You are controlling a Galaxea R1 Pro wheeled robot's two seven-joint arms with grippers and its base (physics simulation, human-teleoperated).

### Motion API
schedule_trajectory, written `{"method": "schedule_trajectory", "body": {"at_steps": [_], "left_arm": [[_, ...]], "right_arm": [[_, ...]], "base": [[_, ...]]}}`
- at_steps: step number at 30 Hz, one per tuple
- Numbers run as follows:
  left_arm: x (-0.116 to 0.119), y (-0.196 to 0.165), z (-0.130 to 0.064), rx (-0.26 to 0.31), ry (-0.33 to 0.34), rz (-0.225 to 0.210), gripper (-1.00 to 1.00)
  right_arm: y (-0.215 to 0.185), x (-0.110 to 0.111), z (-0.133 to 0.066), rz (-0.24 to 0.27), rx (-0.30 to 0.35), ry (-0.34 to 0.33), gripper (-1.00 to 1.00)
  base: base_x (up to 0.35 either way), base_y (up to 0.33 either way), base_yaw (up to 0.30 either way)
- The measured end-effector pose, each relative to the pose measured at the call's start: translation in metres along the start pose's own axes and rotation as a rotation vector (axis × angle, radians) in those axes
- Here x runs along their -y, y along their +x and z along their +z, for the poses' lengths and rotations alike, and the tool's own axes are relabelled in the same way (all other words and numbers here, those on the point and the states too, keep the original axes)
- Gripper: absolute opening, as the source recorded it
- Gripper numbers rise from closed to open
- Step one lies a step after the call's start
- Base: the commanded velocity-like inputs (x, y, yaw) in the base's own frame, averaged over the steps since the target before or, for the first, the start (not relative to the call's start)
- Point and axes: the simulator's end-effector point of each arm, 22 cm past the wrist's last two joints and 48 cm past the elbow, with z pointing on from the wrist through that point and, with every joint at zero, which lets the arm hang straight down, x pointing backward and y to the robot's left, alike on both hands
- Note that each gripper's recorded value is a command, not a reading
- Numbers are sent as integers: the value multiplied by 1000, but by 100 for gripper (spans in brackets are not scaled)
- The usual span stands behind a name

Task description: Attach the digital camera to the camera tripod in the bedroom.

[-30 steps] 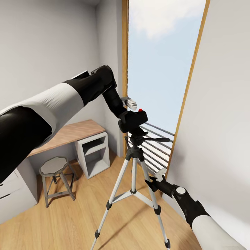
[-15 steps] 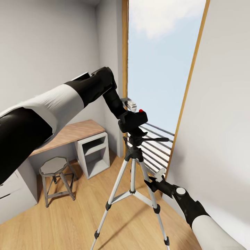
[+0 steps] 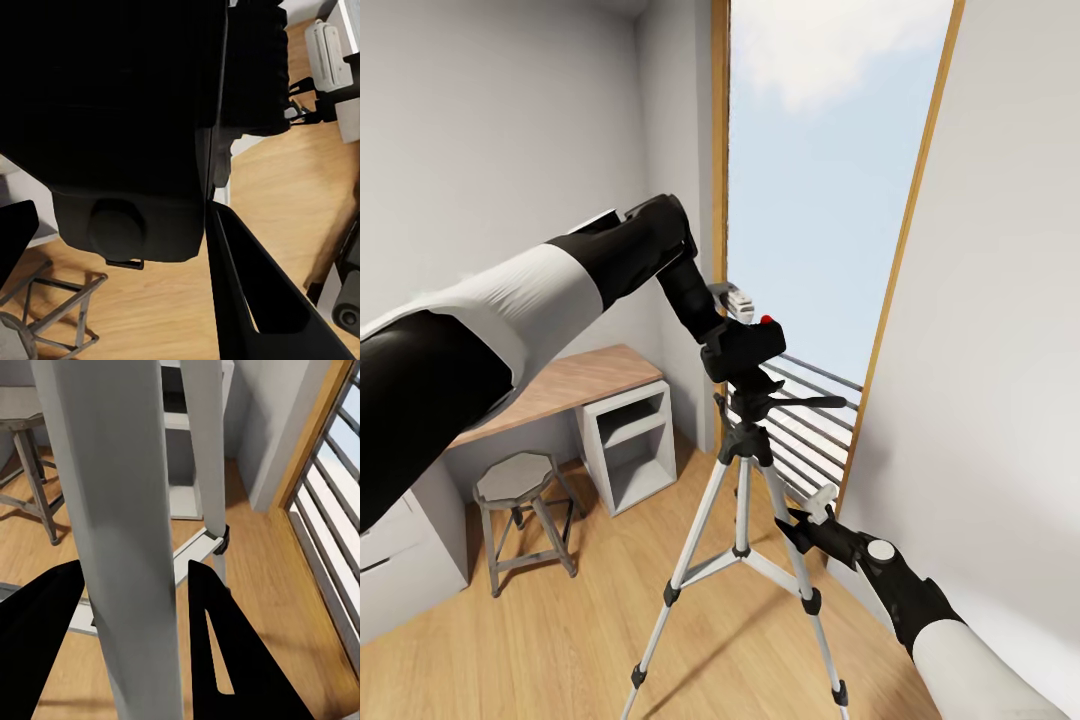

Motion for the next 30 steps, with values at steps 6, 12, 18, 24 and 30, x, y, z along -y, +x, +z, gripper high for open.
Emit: {"method": "schedule_trajectory", "body": {"at_steps": [6,12,18,24,30], "left_arm": [[1,0,3,2,6,22,100],[2,0,3,3,7,23,100],[2,0,3,3,7,24,100],[2,-1,1,17,16,25,100],[8,-19,-13,96,39,56,100]], "right_arm": [[0,0,0,-1,0,0,-100],[0,0,0,-1,0,0,-100],[0,0,0,-1,0,0,-100],[0,0,0,-1,0,0,-100],[0,0,0,-1,0,0,-100]], "base": [[0,0,0],[0,0,0],[0,0,0],[0,0,0],[0,0,0]]}}
